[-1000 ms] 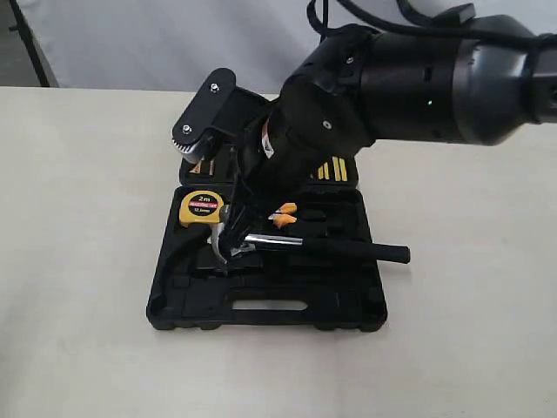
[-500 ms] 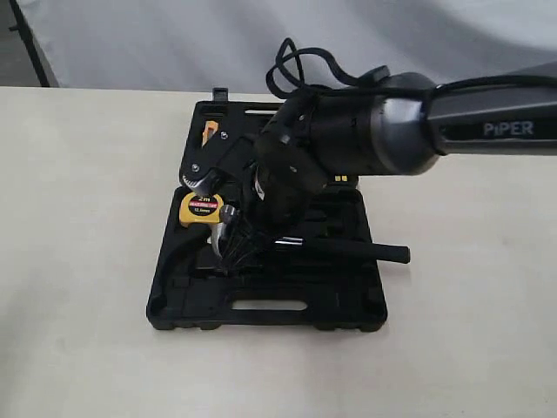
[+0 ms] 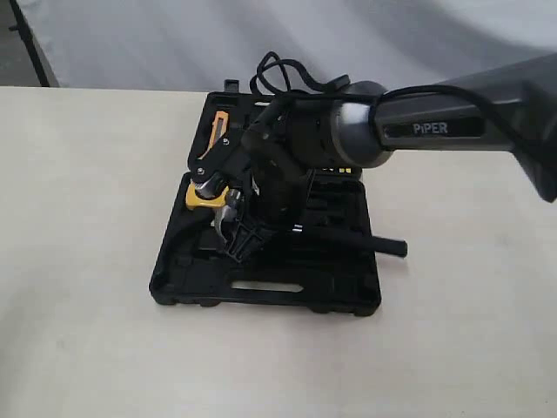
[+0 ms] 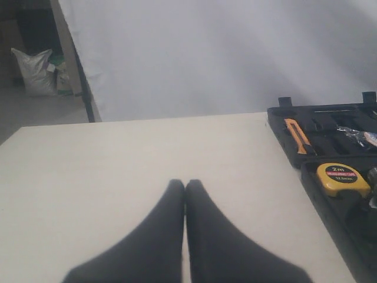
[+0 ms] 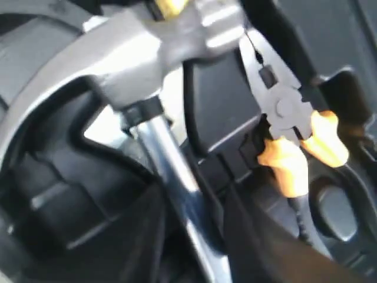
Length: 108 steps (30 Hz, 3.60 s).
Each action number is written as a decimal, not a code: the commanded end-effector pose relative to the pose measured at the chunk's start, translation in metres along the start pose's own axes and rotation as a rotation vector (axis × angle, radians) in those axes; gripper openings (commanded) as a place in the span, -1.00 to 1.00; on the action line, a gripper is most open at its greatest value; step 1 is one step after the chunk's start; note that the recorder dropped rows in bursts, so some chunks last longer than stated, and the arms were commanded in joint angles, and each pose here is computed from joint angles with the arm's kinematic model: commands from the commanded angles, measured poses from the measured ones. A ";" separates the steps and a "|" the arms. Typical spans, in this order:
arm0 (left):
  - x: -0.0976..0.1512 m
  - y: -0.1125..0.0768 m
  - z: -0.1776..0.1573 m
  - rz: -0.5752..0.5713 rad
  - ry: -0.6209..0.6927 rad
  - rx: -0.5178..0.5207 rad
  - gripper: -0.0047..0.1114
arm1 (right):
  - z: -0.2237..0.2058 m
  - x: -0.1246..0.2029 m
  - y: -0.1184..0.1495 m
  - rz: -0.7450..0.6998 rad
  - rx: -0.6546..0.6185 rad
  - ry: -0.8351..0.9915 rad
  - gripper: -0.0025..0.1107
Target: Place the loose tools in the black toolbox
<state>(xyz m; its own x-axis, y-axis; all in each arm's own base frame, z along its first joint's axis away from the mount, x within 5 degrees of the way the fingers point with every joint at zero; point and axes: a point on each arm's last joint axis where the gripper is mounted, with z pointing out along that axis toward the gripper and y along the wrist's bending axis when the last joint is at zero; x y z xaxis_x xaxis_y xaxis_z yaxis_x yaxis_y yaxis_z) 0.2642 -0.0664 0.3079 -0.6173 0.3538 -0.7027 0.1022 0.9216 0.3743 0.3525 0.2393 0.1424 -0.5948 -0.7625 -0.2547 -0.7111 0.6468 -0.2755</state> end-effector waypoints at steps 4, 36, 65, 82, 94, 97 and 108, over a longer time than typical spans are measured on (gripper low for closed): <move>0.002 0.000 -0.001 -0.022 -0.007 0.014 -0.89 | 0.003 0.003 -0.004 0.010 0.006 0.030 -0.96; 0.002 0.000 -0.001 -0.022 -0.007 0.014 -0.89 | 0.012 0.032 -0.080 0.727 -1.209 -0.291 -0.96; 0.002 0.000 -0.001 -0.022 -0.007 0.014 -0.89 | 0.007 0.035 -0.122 0.790 -1.108 -0.233 0.21; 0.002 0.000 -0.001 -0.022 -0.007 0.014 -0.89 | -0.016 0.004 -0.035 0.291 -0.867 -0.031 0.15; 0.002 0.000 -0.001 -0.022 -0.007 0.014 -0.89 | -0.003 0.009 -0.031 0.260 -0.822 0.036 0.15; 0.002 0.000 -0.001 -0.022 -0.007 0.014 -0.89 | 0.007 0.011 -0.029 0.280 -0.820 0.066 0.14; 0.002 0.000 -0.001 -0.022 -0.007 0.014 -0.89 | 0.007 0.014 -0.013 0.209 -0.847 0.148 -0.94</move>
<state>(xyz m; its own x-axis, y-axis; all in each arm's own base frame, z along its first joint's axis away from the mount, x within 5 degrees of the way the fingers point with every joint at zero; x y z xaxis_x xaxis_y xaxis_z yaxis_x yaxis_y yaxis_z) 0.2642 -0.0664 0.3079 -0.6173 0.3538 -0.7027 0.1022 0.9216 0.3743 0.3625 0.2172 0.1358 -0.7755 -0.6220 -0.1082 -0.5628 0.6034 0.5649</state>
